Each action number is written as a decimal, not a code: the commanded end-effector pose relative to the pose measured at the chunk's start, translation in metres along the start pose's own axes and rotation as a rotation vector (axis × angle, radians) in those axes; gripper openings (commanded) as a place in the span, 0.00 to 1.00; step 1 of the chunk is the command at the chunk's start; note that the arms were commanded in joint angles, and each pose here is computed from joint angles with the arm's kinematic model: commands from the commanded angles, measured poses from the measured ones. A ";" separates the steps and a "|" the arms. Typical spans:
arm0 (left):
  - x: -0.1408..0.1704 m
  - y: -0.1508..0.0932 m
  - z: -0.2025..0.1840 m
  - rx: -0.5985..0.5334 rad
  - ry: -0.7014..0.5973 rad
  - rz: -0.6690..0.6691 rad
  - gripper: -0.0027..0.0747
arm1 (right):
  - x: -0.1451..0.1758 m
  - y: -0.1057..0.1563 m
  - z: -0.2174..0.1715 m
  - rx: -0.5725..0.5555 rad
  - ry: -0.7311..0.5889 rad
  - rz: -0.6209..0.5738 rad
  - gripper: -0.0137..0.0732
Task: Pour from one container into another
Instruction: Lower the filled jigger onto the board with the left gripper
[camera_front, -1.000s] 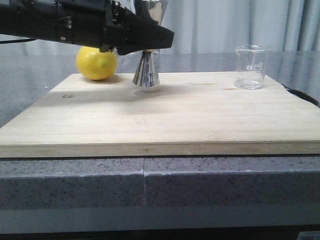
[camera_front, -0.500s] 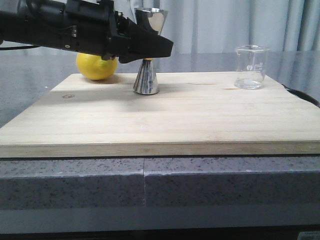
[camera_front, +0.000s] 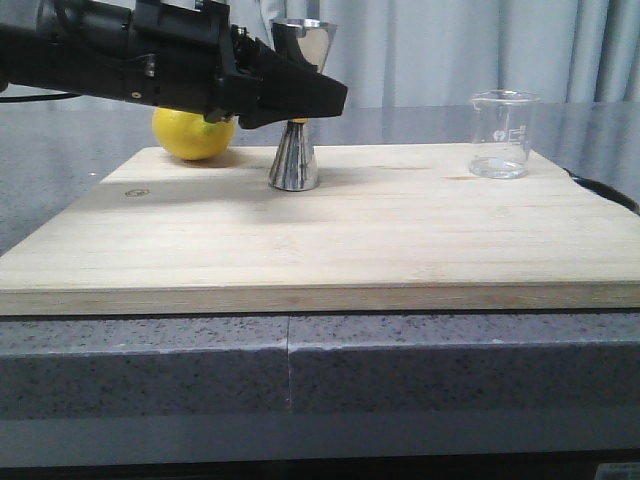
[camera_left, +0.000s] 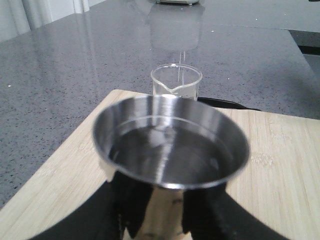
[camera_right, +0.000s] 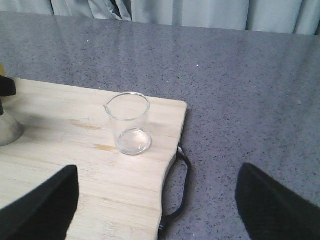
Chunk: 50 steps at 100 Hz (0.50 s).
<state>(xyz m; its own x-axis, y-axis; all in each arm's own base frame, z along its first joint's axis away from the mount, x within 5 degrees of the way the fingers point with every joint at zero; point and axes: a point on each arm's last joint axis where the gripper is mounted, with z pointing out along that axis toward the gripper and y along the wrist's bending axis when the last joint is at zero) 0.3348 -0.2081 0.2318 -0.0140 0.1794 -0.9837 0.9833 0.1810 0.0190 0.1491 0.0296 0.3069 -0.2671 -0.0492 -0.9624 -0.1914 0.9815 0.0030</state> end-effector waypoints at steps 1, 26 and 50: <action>-0.036 0.001 -0.008 -0.018 -0.143 0.015 0.34 | -0.017 0.001 -0.004 -0.004 -0.114 -0.026 0.82; -0.036 0.001 -0.008 -0.018 -0.143 0.015 0.35 | -0.017 0.001 -0.004 -0.004 -0.114 -0.026 0.82; -0.036 0.001 -0.008 -0.018 -0.143 0.015 0.38 | -0.017 0.001 -0.004 -0.004 -0.114 -0.026 0.82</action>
<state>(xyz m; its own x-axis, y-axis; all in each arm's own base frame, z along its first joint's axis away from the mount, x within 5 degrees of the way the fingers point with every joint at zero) 0.3348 -0.2081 0.2318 -0.0140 0.1794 -0.9837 0.9833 0.1810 0.0190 0.1491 0.0296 0.3069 -0.2671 -0.0492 -0.9624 -0.1914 0.9815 0.0030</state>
